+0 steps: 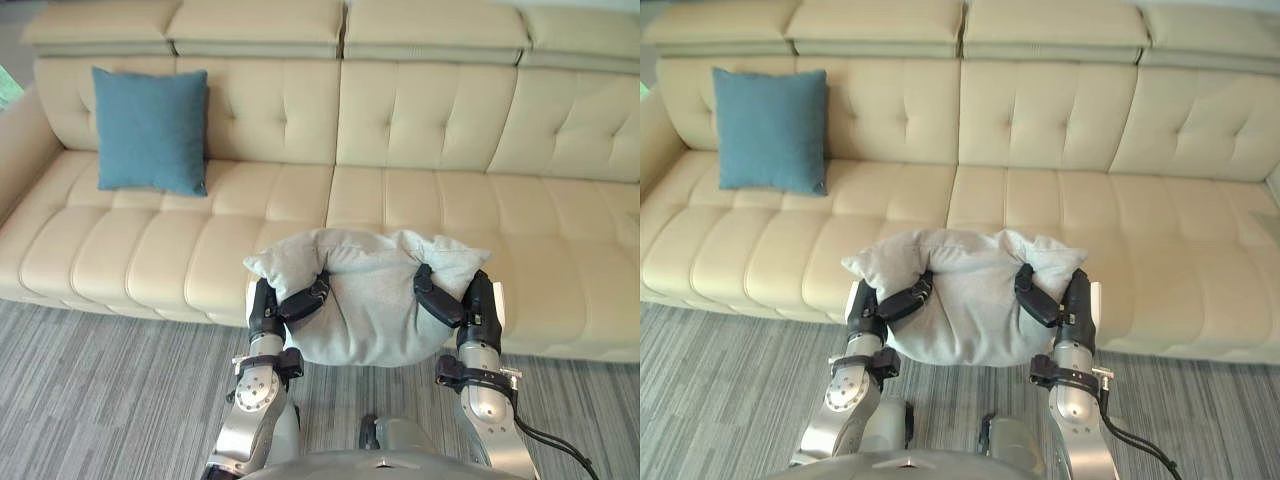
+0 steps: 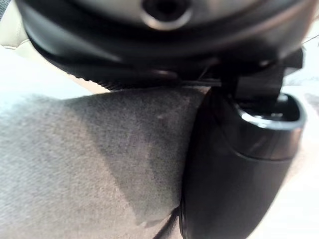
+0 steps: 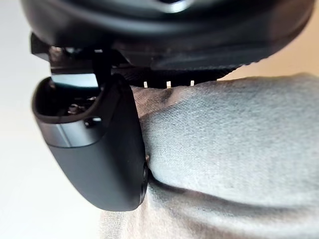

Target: Pick up cushions and gather them together orderly.

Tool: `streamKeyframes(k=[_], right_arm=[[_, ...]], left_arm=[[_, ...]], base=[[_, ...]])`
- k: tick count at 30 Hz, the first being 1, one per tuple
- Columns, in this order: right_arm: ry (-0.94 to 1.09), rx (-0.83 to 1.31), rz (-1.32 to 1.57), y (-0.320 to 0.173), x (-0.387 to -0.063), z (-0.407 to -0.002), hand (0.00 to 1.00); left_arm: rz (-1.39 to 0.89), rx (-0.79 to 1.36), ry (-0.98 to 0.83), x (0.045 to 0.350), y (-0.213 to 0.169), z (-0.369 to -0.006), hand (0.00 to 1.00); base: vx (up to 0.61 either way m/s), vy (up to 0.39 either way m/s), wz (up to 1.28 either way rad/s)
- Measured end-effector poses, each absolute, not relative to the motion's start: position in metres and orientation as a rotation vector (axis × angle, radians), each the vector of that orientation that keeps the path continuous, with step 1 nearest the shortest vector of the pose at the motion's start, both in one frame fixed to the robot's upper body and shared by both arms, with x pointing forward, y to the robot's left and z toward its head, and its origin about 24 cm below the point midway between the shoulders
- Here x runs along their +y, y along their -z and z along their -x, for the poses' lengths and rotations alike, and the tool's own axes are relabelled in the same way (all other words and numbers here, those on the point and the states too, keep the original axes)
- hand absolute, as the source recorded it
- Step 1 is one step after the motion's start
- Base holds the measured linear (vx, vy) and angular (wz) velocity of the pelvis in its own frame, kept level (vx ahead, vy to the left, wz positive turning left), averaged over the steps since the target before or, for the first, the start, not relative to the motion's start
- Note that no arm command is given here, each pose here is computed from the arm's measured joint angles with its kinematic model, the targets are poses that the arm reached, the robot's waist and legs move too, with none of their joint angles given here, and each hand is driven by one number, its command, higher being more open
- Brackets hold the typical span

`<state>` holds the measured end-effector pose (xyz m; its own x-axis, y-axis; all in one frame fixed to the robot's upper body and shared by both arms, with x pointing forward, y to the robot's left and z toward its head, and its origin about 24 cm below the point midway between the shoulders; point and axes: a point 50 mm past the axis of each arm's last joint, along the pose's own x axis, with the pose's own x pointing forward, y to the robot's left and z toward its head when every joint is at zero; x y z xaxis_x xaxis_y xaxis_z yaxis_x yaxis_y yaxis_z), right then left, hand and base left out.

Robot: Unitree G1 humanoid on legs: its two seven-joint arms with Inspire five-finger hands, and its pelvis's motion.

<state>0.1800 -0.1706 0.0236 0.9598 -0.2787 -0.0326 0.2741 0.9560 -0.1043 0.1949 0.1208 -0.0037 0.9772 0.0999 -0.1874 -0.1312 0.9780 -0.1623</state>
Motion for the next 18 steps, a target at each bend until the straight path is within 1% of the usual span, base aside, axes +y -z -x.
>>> streamKeyframes(k=[6,11,15,18], right_arm=[[0.285,0.02,0.108,-0.029,-0.169,-0.183,0.0],[0.281,0.062,0.098,-0.02,-0.164,-0.184,0.0],[0.273,0.091,0.121,-0.011,-0.16,-0.191,0.0],[0.259,0.163,0.146,0.007,-0.159,-0.193,0.0]], left_arm=[[0.184,0.186,-0.118,0.12,0.004,-0.192,0.0],[0.141,0.198,-0.114,0.127,0.007,-0.189,0.0],[0.116,0.216,-0.114,0.132,0.012,-0.187,0.0],[0.091,0.241,-0.118,0.135,0.018,-0.185,0.0]], base=[[0.12,0.049,-0.16],[0.34,0.216,-0.4],[0.42,0.283,-0.66],[0.14,0.077,-0.31]])
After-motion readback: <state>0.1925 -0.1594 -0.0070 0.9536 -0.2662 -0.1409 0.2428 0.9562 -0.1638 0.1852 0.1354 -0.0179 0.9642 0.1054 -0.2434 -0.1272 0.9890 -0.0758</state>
